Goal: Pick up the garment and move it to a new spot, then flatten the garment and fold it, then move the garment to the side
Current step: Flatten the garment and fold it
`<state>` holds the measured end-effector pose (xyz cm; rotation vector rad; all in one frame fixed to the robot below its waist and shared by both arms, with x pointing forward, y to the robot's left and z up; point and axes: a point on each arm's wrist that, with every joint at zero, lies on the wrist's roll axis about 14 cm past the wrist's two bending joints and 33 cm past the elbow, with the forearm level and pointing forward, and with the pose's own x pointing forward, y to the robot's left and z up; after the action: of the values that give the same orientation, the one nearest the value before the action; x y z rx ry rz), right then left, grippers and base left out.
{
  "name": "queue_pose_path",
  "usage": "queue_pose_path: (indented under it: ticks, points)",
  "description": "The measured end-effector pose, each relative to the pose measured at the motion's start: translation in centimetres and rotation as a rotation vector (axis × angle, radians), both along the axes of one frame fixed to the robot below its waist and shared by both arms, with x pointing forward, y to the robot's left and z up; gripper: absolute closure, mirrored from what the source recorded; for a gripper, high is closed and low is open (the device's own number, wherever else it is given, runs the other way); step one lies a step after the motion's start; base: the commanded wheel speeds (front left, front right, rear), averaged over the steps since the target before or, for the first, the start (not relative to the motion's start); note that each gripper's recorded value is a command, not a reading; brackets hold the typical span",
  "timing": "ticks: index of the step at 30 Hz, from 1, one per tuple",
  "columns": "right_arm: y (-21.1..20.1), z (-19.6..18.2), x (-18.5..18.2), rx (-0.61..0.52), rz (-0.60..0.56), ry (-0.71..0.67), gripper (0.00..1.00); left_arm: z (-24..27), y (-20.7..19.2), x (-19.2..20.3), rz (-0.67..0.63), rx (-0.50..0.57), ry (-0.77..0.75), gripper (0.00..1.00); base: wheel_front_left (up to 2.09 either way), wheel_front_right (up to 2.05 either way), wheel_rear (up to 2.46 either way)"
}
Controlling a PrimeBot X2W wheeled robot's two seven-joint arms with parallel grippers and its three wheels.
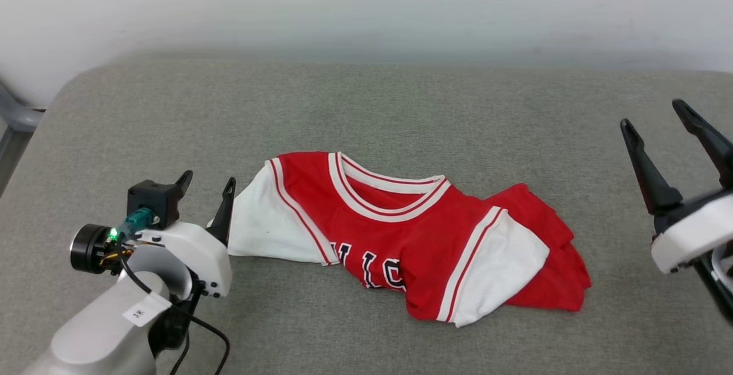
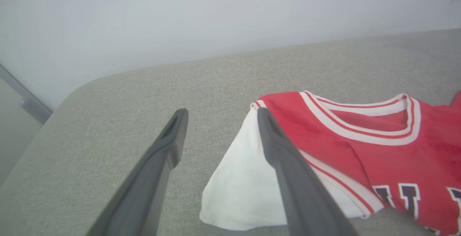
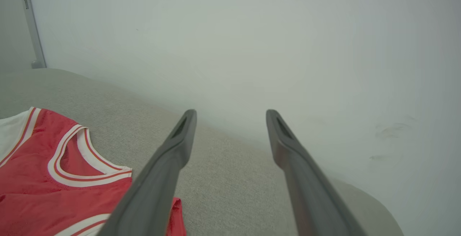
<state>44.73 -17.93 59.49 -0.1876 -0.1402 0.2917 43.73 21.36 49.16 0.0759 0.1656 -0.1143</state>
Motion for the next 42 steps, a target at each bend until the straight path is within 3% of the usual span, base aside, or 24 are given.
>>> queue_pose_path:
  ticks: [6,17,22,34,41,42]
  points:
    - [2.6,-0.4,2.3,-0.118,0.118,0.139,0.0,3.0,-0.1,-1.2,0.066,0.017,-0.145,0.0,0.0,0.0,0.0]
    - [8.2,-8.1,2.9,-0.364,0.349,0.66,0.0,2.9,-0.2,-3.7,0.178,-0.012,-0.228,0.0,0.0,0.0,0.0]
    - [10.1,-11.6,4.0,-0.448,0.403,0.818,0.0,1.6,-0.3,-3.5,0.204,-0.03,-0.212,0.0,0.0,0.0,0.0]
    - [14.1,-22.1,5.0,-0.557,0.51,1.035,0.0,-1.2,0.7,-1.7,0.247,-0.03,-0.17,0.0,0.0,0.0,0.0]
    - [13.9,-24.4,5.3,-0.566,0.52,1.062,0.0,-1.9,1.5,-1.6,0.27,-0.019,-0.157,0.0,0.0,0.0,0.0]
    - [14.0,-24.3,5.3,-0.557,0.525,1.048,0.68,-1.9,1.6,-1.7,0.275,-0.019,-0.158,0.0,0.0,0.0,0.0]
